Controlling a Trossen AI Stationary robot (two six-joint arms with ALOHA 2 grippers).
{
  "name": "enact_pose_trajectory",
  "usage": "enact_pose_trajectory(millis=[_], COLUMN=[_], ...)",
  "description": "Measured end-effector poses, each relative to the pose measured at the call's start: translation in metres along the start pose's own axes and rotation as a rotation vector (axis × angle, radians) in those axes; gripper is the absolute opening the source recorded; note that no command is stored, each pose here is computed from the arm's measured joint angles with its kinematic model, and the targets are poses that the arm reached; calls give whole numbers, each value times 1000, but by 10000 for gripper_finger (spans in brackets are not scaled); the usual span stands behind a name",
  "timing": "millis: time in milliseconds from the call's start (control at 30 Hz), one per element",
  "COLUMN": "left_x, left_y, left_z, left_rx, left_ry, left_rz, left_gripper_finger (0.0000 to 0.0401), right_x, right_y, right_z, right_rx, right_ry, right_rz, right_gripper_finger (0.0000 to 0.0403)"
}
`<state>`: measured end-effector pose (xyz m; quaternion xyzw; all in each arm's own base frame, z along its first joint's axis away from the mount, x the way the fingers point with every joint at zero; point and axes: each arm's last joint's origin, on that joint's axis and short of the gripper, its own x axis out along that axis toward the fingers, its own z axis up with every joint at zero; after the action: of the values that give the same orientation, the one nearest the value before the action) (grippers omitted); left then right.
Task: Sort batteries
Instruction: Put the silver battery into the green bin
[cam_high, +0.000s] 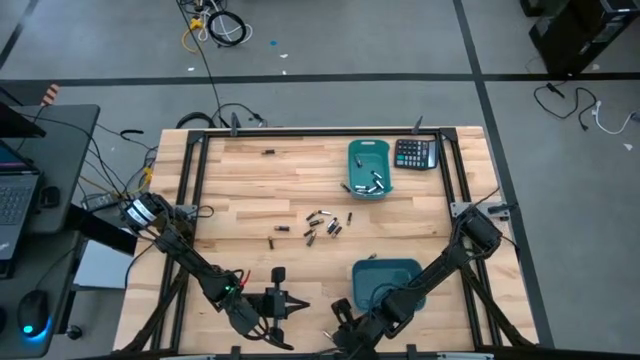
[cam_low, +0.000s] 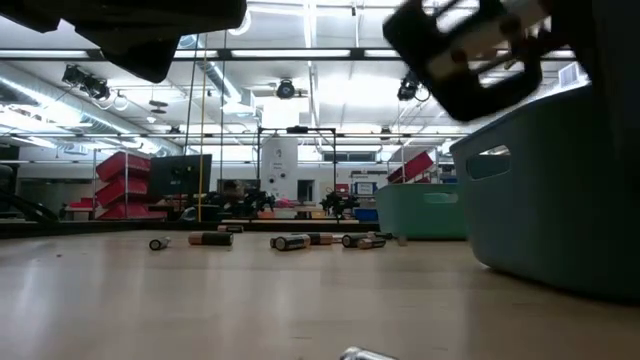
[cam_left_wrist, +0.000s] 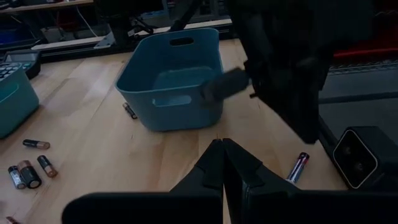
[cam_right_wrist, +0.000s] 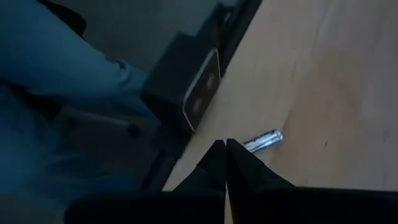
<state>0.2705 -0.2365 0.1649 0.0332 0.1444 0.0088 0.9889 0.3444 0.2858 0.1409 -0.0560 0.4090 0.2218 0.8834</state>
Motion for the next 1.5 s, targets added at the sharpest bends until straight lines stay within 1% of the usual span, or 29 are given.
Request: enact_pose_trajectory(millis=[133,333,433,667,867,1033,1133,1233,1300,1400,1500], left_x=[0,0,0,0,0,0,0,0,0,4,9], left_y=[0,0,0,0,0,0,0,0,1,5,11], left_z=[0,0,0,0,0,0,-1,-2,-3,-2,-1], left_rx=[0,0,1,2,6,3,6,17,22,16,-22], left_ry=[0,0,0,2,3,3,7,22,29,28,29], left_rz=[1,1,1,1,1,0,-9,-9,-6,15,30], left_gripper_finger=[0,0,0,0,0,0,0,0,0,0,0], right_x=[11,12,16,27,28,22,6,-20,-38,-69,-100], right_y=[0,-4,-8,-12,-21,-36,-38,-37,-37,-37,-38], right_z=[-5,0,1,-10,-11,-6,6,23,29,36,39], right_rx=[-4,-40,-36,-32,-34,-48,-63,-75,-74,-35,28], right_ry=[-5,-45,-62,-12,7,13,-26,-80,-80,-62,-30], right_rz=[8,16,15,7,-97,-165,-178,-174,-170,-168,-172], right_gripper_finger=[0,0,0,0,0,0,0,0,0,0,0])
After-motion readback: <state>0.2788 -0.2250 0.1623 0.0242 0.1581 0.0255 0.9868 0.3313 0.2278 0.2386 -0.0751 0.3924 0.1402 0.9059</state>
